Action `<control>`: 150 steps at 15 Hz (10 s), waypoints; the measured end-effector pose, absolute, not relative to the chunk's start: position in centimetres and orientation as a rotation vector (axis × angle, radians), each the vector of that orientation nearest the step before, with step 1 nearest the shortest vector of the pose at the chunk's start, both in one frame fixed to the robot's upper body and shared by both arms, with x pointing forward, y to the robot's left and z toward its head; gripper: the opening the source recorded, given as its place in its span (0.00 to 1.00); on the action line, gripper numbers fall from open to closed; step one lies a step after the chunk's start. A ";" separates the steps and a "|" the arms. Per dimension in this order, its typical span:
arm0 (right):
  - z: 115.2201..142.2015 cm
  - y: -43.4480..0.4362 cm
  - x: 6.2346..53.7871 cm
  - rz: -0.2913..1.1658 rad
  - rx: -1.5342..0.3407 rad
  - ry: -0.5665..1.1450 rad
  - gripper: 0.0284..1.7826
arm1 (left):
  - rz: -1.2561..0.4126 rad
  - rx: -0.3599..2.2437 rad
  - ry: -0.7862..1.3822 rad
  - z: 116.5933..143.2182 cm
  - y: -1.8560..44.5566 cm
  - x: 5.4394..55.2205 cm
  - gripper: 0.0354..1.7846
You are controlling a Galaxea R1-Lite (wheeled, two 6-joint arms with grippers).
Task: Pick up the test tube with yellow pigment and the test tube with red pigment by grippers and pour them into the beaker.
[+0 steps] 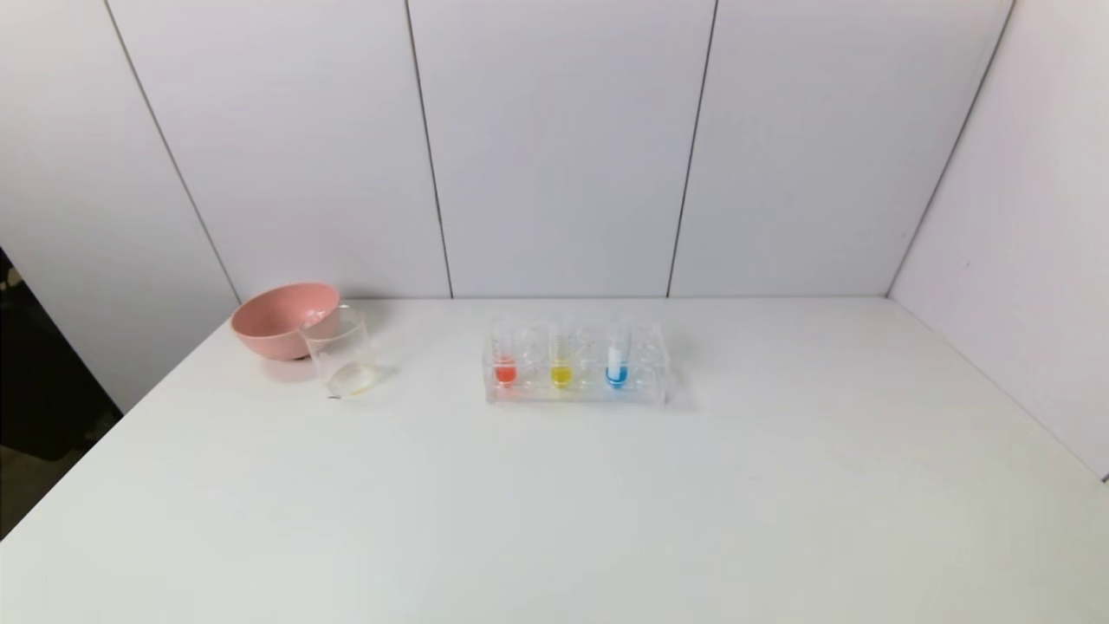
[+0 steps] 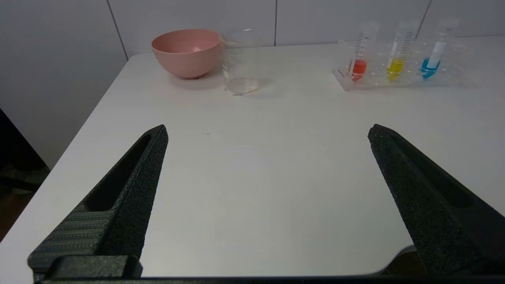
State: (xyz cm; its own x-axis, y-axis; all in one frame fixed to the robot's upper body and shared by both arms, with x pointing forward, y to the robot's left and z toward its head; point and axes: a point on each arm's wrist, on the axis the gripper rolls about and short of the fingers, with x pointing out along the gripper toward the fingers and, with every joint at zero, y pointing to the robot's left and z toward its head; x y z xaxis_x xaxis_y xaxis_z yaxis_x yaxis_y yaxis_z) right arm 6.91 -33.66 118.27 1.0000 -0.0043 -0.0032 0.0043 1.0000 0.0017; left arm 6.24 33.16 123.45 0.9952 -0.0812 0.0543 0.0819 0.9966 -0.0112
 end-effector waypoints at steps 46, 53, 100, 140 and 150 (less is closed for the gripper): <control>118.3 -33.7 6.9 -0.005 0.002 0.003 0.95 | 0.020 -0.058 -0.026 119.5 10.0 41.5 1.00; 118.3 -33.7 6.9 -0.005 0.001 0.003 0.95 | 0.033 -0.056 -0.025 119.3 10.4 42.0 1.00; 118.3 -33.7 6.9 -0.005 0.002 0.003 0.95 | -0.013 -0.054 -0.154 127.5 11.7 37.7 0.23; 118.3 -33.7 6.9 -0.005 0.002 0.003 0.95 | 0.045 -0.016 0.173 134.2 36.4 41.4 0.23; 118.3 -33.7 6.9 -0.004 0.002 0.003 0.95 | 0.029 0.004 0.243 132.7 39.0 42.3 0.23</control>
